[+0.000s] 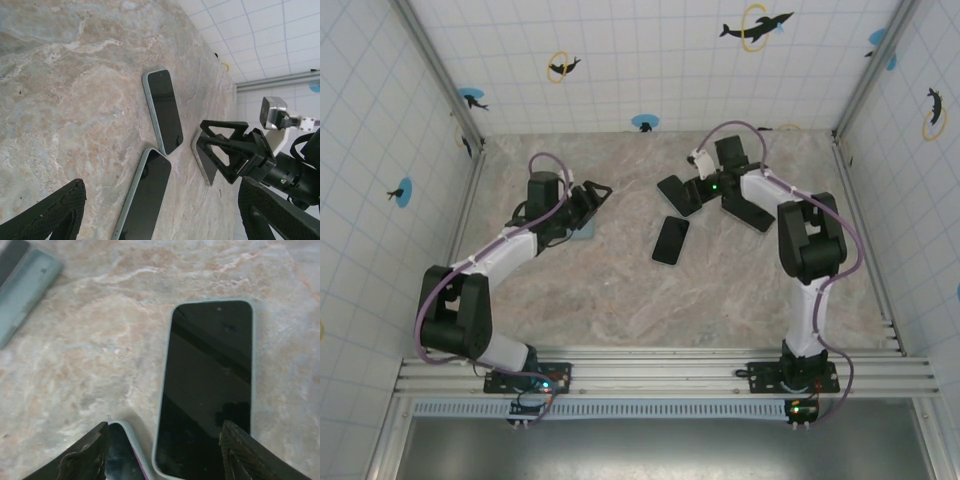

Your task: Take the phone out of the phone case

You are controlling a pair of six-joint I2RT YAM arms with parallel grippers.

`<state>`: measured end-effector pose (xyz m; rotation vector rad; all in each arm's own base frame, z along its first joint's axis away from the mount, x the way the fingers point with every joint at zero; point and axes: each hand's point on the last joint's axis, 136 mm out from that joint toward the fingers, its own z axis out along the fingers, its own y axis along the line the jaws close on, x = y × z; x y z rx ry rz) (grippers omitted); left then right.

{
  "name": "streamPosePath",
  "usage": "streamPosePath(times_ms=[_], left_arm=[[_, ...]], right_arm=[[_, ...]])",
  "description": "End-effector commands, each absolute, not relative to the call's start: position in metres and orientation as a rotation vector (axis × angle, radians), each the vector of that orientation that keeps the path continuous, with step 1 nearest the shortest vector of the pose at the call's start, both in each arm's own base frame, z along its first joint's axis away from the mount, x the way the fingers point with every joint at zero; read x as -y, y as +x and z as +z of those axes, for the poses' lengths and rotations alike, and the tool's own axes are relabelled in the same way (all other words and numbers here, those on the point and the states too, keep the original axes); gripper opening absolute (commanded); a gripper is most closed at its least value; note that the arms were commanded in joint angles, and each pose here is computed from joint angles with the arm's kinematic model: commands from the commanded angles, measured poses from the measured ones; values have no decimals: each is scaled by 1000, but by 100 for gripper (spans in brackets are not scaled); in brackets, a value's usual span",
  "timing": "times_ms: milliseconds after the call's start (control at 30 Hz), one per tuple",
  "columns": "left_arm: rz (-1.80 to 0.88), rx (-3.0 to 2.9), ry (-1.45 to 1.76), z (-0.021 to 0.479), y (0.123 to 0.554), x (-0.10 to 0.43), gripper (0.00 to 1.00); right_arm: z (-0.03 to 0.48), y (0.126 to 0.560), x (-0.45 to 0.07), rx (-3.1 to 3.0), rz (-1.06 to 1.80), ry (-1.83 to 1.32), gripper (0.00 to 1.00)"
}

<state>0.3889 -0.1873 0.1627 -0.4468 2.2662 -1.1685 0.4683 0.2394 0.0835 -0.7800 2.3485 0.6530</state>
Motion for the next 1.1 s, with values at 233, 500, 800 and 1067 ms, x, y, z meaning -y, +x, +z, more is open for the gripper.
streamPosePath(times_ms=[233, 500, 800, 1067], left_arm=[[-1144, -2244, -422, 175, 393, 187, 81], [-1144, -2261, -415, 172, 392, 187, 81], [-1145, -2270, -406, 171, 392, 189, 81], [-1137, -2286, -407, 165, 390, 188, 81]], right_arm=[[44, 490, -242, -2423, 310, -784, 88], [21, 500, -241, -2478, 232, -776, 91], [-16, 492, -242, -2583, 202, -812, 87], [-43, 475, -220, -2703, 42, -854, 82]])
